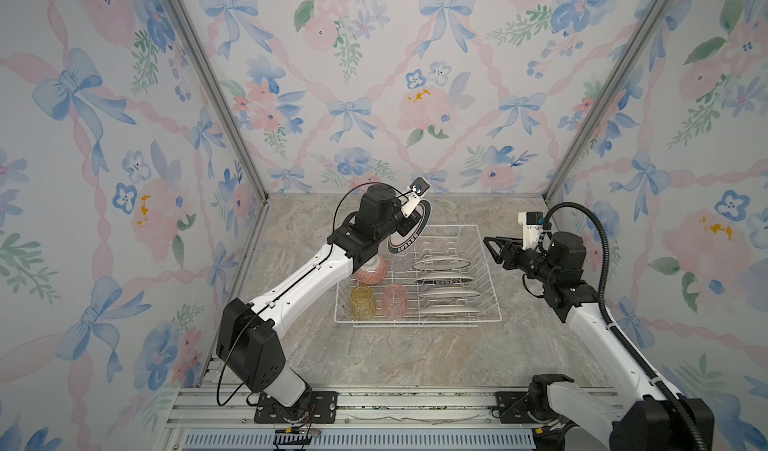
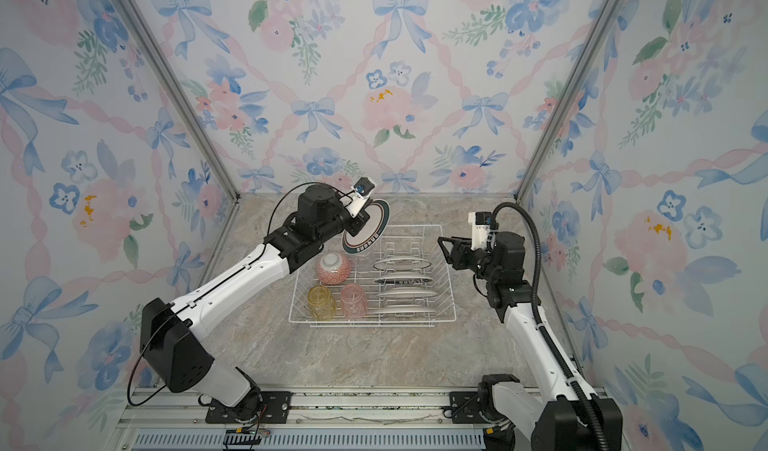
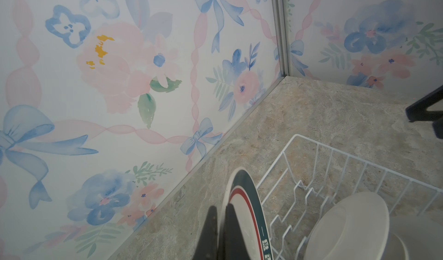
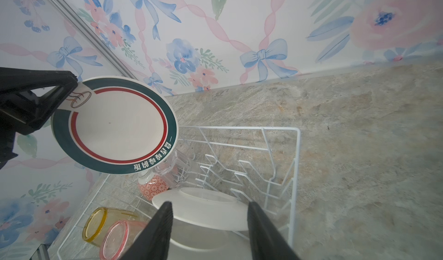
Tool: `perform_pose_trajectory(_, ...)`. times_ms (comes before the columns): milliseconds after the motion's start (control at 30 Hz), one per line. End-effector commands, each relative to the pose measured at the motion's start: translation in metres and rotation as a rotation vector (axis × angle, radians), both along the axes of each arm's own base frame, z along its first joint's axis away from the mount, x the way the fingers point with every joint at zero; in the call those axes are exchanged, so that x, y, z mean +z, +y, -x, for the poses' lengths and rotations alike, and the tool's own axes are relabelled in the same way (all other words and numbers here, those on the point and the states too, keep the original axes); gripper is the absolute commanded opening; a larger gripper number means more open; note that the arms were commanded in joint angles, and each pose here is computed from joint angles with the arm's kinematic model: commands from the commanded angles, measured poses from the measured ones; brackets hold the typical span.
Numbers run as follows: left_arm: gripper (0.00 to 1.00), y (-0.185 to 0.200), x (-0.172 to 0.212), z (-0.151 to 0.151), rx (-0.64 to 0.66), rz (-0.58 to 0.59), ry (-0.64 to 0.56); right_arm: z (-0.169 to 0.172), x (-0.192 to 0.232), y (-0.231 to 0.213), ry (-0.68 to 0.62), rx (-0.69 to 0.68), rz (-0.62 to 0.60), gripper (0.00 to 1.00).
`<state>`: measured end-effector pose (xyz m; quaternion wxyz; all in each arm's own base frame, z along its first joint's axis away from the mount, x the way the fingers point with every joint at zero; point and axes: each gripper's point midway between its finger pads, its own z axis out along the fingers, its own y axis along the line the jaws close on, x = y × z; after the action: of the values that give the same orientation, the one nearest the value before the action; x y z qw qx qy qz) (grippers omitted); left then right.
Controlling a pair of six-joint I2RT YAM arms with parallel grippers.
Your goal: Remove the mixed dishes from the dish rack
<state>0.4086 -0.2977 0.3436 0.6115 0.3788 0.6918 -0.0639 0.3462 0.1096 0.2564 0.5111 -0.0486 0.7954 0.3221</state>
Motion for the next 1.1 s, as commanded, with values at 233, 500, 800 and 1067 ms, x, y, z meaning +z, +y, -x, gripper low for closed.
perform_pose_trajectory(233,0.00,-0.007,0.021,0.003,-0.037,0.065,-0.030,-0.006,-0.002,0.020,-0.007,0.060,0.003,0.53)
perform_pose_trajectory(500,0.00,-0.004,0.015,0.005,-0.030,0.063,-0.018,-0.007,-0.009,0.028,0.012,0.086,0.030,0.54)
perform_pose_trajectory(800,0.00,0.013,0.003,0.009,0.045,0.066,0.011,0.003,-0.006,0.050,0.013,0.172,0.138,0.63)
perform_pose_trajectory(1067,0.00,0.035,-0.021,0.015,0.141,0.077,0.067,0.012,0.009,0.075,0.003,0.277,0.196,0.64)
